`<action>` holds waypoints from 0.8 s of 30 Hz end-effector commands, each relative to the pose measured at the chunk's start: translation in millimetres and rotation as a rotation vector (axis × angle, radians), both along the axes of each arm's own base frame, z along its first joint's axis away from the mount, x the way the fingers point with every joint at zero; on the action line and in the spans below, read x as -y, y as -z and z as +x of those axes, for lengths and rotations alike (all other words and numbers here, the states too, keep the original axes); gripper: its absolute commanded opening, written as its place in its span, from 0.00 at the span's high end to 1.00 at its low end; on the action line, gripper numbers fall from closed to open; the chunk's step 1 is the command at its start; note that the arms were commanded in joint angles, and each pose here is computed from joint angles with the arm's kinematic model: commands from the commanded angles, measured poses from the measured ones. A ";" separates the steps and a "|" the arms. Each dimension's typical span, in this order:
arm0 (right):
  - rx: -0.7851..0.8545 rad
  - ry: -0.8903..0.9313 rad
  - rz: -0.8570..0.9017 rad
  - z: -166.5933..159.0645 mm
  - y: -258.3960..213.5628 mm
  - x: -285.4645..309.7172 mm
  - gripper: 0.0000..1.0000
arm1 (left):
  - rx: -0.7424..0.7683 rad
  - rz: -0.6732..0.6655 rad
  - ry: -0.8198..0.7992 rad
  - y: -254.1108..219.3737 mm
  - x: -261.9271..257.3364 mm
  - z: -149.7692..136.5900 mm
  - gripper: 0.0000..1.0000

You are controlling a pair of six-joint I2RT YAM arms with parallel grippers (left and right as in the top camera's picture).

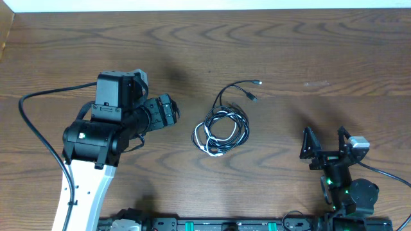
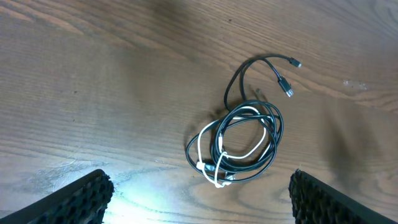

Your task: Untangle cables

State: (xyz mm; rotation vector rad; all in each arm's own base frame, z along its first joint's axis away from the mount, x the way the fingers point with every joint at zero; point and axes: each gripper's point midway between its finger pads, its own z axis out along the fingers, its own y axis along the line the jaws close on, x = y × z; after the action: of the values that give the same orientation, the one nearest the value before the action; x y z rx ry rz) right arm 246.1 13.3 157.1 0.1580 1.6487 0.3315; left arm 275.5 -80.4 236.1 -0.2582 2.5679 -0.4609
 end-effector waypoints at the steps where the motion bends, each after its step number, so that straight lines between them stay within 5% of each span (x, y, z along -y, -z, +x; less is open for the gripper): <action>1: -0.005 0.012 -0.005 0.1 1.5 2.5 0.01 | 0.028 0.015 0.002 -13.9 -1.8 2.1 0.09; 10: -0.005 0.012 -0.005 0.1 1.5 2.5 0.01 | 0.041 0.080 -0.038 -36.7 -16.4 -4.9 0.09; 17: -0.005 0.012 -0.005 0.1 1.5 2.5 0.01 | -0.103 0.091 -0.041 -10.4 -15.8 -11.5 0.09; 24: -0.005 0.012 -0.005 0.1 1.5 2.5 0.01 | -0.246 -0.083 0.011 14.0 20.5 0.9 0.09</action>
State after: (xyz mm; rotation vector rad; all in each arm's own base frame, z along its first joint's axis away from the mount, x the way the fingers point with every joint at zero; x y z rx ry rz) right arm 246.1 13.3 157.1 0.1583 1.6487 0.3318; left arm 271.7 -78.1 226.6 -0.3458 2.7473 -0.4056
